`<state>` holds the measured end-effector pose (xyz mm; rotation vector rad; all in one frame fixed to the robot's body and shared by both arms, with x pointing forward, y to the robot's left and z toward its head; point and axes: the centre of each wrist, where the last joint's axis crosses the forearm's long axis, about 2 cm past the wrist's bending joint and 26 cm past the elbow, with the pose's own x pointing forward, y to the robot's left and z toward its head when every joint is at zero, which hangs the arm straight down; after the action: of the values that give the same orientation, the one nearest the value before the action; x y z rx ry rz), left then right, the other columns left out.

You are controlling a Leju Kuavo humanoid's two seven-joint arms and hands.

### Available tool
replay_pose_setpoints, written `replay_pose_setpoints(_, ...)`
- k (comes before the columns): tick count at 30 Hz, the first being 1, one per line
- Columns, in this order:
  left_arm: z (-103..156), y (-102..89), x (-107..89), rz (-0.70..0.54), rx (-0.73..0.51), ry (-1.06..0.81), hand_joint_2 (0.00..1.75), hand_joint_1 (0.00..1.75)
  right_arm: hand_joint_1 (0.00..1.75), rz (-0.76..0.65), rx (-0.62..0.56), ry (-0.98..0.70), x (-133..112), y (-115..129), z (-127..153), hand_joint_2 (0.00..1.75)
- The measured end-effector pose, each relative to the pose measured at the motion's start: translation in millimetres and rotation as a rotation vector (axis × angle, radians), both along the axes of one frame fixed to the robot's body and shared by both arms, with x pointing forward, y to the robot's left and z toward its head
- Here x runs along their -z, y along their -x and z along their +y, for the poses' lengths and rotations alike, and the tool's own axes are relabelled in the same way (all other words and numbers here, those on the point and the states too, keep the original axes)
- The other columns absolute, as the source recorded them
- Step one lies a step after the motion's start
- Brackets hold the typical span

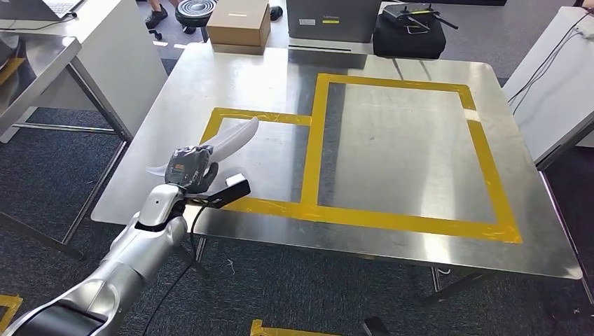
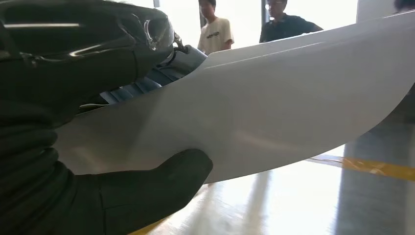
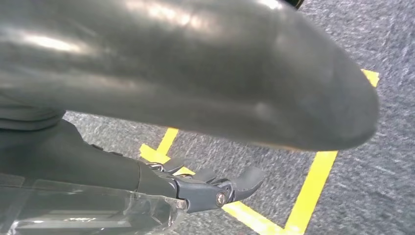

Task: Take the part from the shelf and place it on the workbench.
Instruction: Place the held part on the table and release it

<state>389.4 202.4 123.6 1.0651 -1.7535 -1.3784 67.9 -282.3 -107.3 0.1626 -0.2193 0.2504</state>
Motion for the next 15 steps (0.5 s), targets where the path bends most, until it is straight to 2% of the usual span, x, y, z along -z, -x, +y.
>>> replay_pose_setpoints(9,-49.9,9.0,-1.1,0.065,0.173,0.012,1.75,1.75,0.0,0.001,0.004,0.003,1.0,6.8,0.8,0.0)
replay_pose_setpoints(15,-65.8,11.4,-6.1,0.061,0.22,0.008,1.75,1.75,0.0,-0.002,0.006,0.0,1.3,9.0,3.6,0.0)
